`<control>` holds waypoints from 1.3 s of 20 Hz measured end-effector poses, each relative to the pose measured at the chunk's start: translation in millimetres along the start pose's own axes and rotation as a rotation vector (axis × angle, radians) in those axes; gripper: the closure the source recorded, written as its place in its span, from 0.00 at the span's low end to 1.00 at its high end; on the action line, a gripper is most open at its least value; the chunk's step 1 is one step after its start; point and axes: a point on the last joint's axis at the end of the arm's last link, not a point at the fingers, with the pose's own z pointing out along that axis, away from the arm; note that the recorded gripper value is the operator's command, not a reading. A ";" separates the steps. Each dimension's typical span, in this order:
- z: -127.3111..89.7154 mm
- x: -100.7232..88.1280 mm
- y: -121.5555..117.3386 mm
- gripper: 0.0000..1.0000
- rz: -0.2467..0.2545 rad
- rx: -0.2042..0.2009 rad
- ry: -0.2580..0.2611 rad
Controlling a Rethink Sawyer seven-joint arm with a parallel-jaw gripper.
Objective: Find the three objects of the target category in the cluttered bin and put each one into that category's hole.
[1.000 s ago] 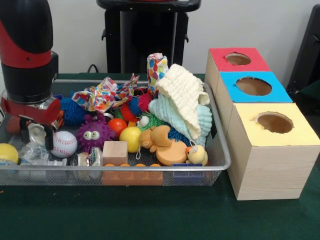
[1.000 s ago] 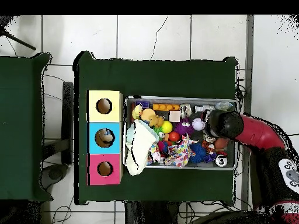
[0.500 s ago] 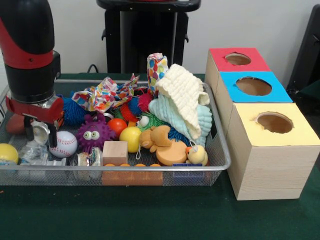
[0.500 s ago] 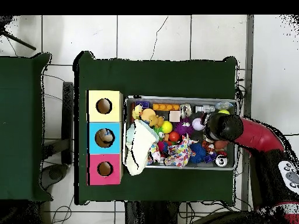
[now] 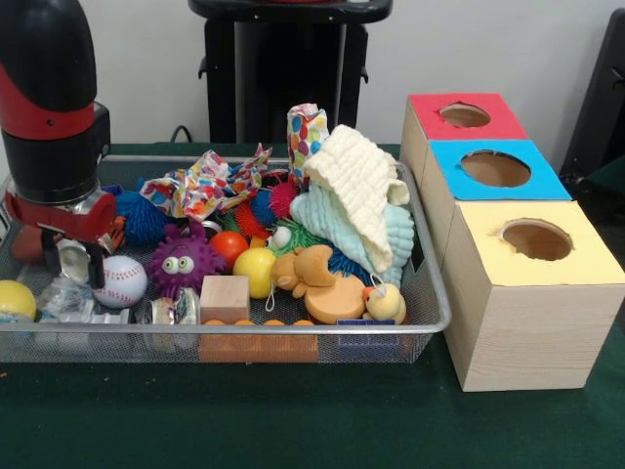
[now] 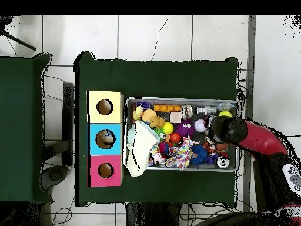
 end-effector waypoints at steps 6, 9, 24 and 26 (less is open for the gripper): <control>3.0 -1.6 -3.5 0.00 -0.013 0.012 -0.006; 5.5 -3.6 -5.2 0.00 -0.022 0.019 -0.011; 14.4 -2.3 -5.5 0.00 -0.032 0.018 -0.009; 14.5 -2.5 -5.5 0.00 -0.031 0.016 -0.009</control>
